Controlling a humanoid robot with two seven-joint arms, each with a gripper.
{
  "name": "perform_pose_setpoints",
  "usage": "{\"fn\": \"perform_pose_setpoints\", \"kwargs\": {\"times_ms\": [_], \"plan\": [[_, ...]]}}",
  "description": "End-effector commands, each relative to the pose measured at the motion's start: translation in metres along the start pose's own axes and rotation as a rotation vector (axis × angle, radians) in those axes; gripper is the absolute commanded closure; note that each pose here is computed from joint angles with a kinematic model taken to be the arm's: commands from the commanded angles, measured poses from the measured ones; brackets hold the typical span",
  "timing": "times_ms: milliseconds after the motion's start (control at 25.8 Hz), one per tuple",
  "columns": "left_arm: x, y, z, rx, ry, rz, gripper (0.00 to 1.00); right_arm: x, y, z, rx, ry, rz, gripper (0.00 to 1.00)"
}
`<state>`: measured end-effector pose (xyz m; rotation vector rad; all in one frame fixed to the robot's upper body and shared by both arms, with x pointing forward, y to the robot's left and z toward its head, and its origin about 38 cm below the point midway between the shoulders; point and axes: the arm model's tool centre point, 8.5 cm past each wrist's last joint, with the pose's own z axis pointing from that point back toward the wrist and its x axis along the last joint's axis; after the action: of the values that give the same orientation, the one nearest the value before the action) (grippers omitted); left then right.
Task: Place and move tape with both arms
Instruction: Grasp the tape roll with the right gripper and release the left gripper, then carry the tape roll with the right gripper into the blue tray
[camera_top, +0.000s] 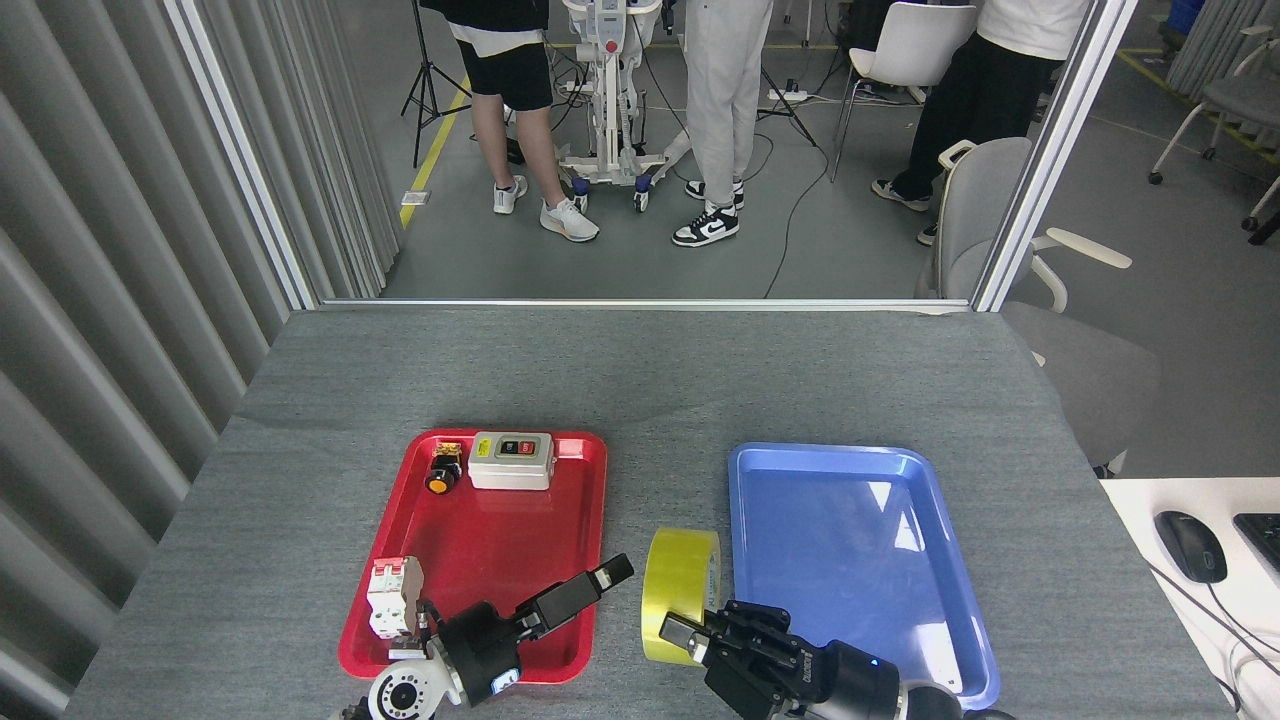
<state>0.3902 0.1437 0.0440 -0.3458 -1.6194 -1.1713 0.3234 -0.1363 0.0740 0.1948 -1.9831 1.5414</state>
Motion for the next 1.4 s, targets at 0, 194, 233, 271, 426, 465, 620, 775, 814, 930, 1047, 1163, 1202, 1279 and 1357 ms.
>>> {"fn": "perform_pose_setpoints", "kwargs": {"times_ms": [0, 194, 233, 271, 426, 465, 620, 775, 814, 930, 1047, 1163, 1202, 1279, 1357], "plan": [[-0.001, 0.004, 0.001, 0.004, 0.008, -0.006, 0.00, 0.000, 0.000, -0.001, -0.003, -0.003, 0.000, 0.71], [-0.009, 0.007, 0.003, -0.046, 0.121, -0.108, 0.00, 0.001, -0.002, -0.003, -0.013, -0.004, -0.001, 0.76], [-0.015, 0.012, 0.009, -0.043, 0.169, -0.134, 0.00, 0.000, -0.003, -0.002, -0.017, -0.001, 0.002, 0.76], [-0.022, 0.020, 0.017, -0.022, 0.221, -0.147, 0.00, -0.001, -0.005, -0.001, -0.021, 0.000, 0.006, 0.79], [-0.029, 0.056, 0.034, 0.116, 0.363, -0.215, 0.01, -0.012, -0.027, 0.014, -0.074, 0.050, 0.042, 0.81], [-0.027, 0.066, 0.035, 0.162, 0.382, -0.242, 0.06, -0.016, -0.035, 0.022, -0.098, 0.078, 0.057, 0.81], [-0.027, 0.102, 0.061, 0.407, 0.464, -0.440, 0.16, -0.034, -0.063, 0.047, -0.118, 0.193, 0.175, 0.81], [-0.007, 0.098, 0.070, 0.607, 0.527, -0.862, 0.11, -0.088, -0.079, 0.069, -0.096, 0.571, 0.168, 0.81], [-0.001, 0.095, 0.067, 0.620, 0.545, -0.928, 0.08, -0.099, -0.086, 0.071, -0.093, 0.647, 0.172, 0.81], [0.002, 0.084, 0.072, 0.612, 0.637, -1.005, 0.00, -0.134, -0.091, 0.086, -0.050, 0.855, 0.167, 0.81], [-0.004, 0.072, 0.074, 0.579, 0.671, -0.985, 0.00, -0.152, -0.095, 0.090, 0.029, 0.916, 0.146, 0.81], [-0.005, 0.064, 0.076, 0.558, 0.661, -0.971, 0.00, -0.157, -0.091, 0.082, 0.198, 0.928, 0.080, 0.81], [-0.005, 0.063, 0.075, 0.556, 0.659, -0.972, 0.00, -0.157, -0.089, 0.082, 0.226, 0.937, 0.063, 0.81], [-0.003, 0.061, 0.073, 0.551, 0.649, -0.975, 0.00, -0.159, -0.085, 0.084, 0.264, 0.976, 0.030, 0.81], [-0.002, 0.057, 0.068, 0.539, 0.636, -0.976, 0.00, -0.161, -0.081, 0.082, 0.307, 1.009, 0.014, 0.81]]}}
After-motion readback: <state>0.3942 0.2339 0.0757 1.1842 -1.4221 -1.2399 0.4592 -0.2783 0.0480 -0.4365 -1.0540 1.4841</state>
